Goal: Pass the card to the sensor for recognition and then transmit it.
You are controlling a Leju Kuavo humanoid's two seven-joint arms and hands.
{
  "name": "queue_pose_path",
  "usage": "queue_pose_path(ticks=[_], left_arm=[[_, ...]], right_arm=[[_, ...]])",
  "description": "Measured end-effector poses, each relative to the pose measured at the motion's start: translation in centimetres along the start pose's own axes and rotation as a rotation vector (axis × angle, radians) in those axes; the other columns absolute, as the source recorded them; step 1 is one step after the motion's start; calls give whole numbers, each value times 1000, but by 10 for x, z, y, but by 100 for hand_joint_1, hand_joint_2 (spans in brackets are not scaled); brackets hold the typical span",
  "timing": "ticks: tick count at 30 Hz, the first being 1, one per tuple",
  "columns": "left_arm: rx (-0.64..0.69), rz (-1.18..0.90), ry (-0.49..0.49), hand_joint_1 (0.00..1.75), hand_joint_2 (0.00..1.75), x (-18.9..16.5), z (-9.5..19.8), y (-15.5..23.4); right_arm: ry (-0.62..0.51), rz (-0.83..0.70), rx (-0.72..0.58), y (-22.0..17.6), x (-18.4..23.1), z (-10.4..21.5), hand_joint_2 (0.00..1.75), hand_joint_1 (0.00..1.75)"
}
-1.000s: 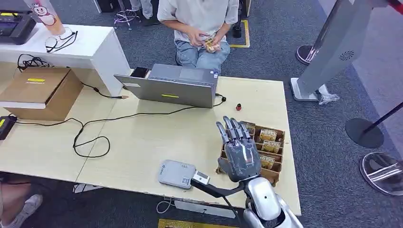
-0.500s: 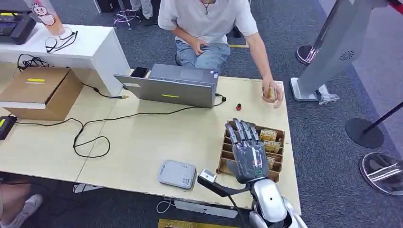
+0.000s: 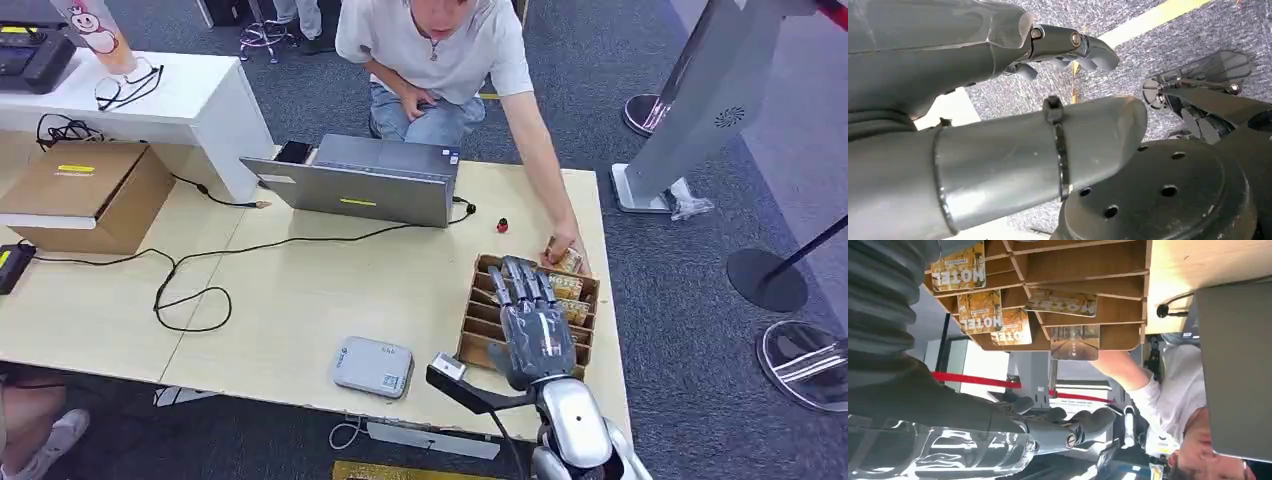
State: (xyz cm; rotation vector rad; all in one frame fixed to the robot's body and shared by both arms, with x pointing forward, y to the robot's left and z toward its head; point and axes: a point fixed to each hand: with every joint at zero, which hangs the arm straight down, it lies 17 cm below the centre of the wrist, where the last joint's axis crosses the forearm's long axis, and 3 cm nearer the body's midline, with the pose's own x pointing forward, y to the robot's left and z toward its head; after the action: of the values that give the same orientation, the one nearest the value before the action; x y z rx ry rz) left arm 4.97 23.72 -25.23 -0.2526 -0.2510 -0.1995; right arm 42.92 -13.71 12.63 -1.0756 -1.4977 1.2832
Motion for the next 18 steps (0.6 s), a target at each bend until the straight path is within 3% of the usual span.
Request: queue_pose_path(ticks=[18], left_arm=[[7,3,4,0,0,-3,1,1]], right_arm=[[52,-36,15,-8,-16,5,175,0]])
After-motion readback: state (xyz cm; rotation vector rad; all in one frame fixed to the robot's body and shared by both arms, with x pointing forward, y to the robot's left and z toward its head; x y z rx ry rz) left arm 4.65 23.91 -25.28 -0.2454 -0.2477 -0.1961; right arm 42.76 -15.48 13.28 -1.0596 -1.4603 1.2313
